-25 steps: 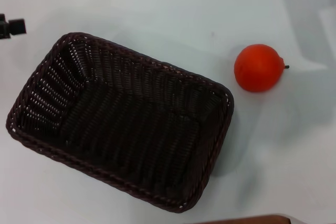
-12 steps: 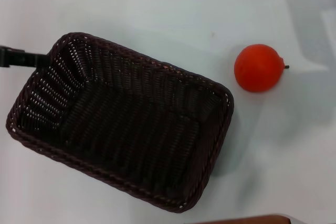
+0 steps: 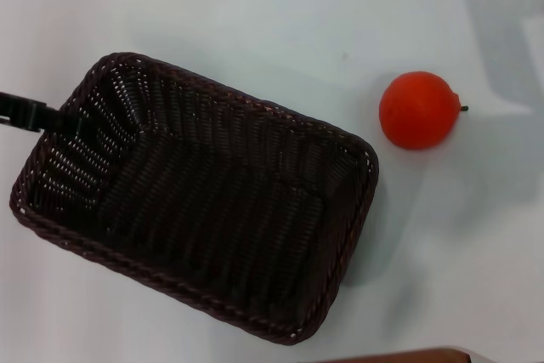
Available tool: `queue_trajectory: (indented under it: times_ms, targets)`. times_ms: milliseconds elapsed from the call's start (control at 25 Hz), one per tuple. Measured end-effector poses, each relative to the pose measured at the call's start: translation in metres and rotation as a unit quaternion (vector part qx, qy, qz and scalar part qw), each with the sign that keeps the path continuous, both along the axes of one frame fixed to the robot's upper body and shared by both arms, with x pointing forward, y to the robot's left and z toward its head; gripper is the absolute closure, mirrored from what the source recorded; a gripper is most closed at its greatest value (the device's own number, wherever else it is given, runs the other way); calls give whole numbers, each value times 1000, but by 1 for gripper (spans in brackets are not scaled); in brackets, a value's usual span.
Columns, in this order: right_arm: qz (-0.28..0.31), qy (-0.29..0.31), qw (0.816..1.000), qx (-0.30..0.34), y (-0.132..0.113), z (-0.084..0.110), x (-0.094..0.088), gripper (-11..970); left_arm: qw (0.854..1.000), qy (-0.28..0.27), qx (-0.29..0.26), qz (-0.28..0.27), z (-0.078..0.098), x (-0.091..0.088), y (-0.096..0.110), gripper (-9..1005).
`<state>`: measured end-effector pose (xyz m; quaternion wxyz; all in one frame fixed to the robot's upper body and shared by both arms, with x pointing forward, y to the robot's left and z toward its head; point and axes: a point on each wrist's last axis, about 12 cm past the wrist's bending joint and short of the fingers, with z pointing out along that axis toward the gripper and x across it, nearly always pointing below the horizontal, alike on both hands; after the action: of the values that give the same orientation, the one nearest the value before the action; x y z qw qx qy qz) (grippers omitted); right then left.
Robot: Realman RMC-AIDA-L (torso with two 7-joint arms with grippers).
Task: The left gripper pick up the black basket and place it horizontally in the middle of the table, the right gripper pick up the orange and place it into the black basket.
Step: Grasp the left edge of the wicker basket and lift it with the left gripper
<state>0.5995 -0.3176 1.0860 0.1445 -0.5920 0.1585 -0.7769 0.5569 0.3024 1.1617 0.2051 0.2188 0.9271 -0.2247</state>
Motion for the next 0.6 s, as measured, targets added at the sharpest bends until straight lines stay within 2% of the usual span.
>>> queue_trajectory:
  times_ms: [120, 600]
  targets:
    - [0, 0, 1000, 0, 0, 0, 0, 43, 1000, 11, 14, -4, -4, 1, -4, 194]
    - [0, -1, 1000, 1, 0, 0, 0, 43, 999, 24, 32, -9, -9, 3, -8, 445]
